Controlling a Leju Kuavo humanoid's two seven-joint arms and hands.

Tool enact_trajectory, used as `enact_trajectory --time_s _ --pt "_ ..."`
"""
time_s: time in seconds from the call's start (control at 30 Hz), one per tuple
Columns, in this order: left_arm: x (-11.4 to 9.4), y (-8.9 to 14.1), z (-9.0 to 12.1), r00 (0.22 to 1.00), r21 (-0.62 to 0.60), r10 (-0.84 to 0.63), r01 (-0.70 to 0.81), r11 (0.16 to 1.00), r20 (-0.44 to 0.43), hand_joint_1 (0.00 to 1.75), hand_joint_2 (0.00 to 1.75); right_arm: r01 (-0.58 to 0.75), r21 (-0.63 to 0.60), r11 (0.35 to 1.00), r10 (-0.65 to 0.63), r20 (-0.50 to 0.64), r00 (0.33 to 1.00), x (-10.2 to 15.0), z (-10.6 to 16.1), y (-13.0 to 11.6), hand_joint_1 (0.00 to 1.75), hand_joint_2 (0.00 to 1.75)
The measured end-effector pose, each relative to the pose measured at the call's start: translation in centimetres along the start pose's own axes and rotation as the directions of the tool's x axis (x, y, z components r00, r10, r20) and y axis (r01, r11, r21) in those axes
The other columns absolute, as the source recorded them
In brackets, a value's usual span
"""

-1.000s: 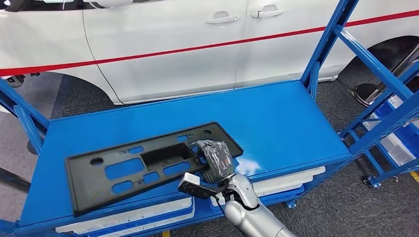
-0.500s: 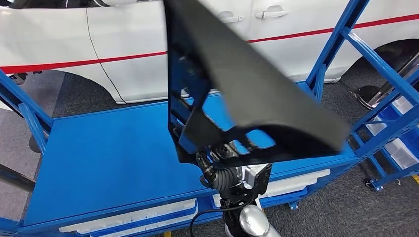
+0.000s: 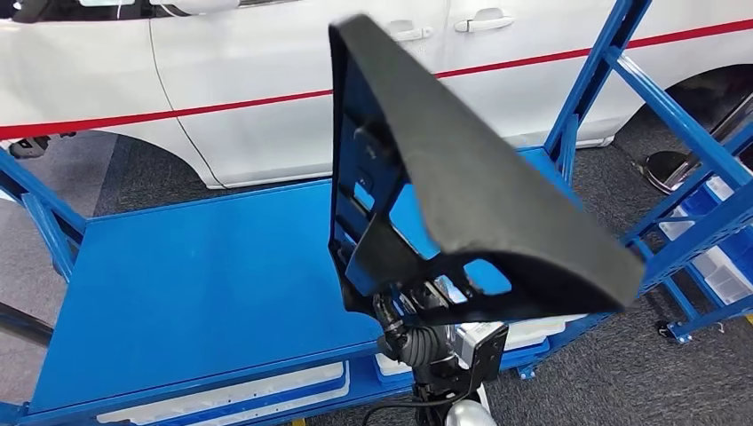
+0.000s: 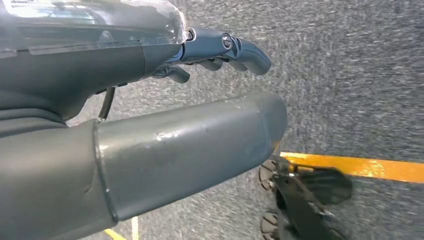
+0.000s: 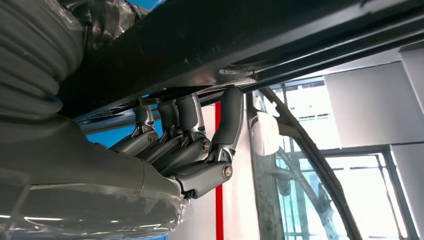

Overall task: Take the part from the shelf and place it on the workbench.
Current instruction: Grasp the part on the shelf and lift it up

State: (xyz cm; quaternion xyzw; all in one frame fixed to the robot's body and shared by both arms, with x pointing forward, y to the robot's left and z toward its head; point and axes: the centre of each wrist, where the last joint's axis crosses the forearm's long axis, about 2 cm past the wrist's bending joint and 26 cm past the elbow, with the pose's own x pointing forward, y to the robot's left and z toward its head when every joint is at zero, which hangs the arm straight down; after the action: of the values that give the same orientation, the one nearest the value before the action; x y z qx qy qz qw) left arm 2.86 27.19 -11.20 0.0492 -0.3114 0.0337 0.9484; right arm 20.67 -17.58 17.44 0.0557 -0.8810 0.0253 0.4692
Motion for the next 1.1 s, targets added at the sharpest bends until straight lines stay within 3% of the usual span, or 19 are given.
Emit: enact_trajectory --time_s 0.6,1.1 --pt "-0.1 -0.9 0.2 0.999 0.002 0.046 -0.046 0.999 -0.018 0.00 0.00 -0.022 0.004 1.000 0.022 -0.010 1.000 -0.7 3.5 -0.2 1.75 1.75" --pt "0.4 -1.1 -0.1 0.998 0.002 0.060 -0.060 0.998 -0.018 0.00 0.00 -0.063 0.012 0.998 0.063 0.027 0.998 -0.3 3.6 -0.3 1.75 1.75"
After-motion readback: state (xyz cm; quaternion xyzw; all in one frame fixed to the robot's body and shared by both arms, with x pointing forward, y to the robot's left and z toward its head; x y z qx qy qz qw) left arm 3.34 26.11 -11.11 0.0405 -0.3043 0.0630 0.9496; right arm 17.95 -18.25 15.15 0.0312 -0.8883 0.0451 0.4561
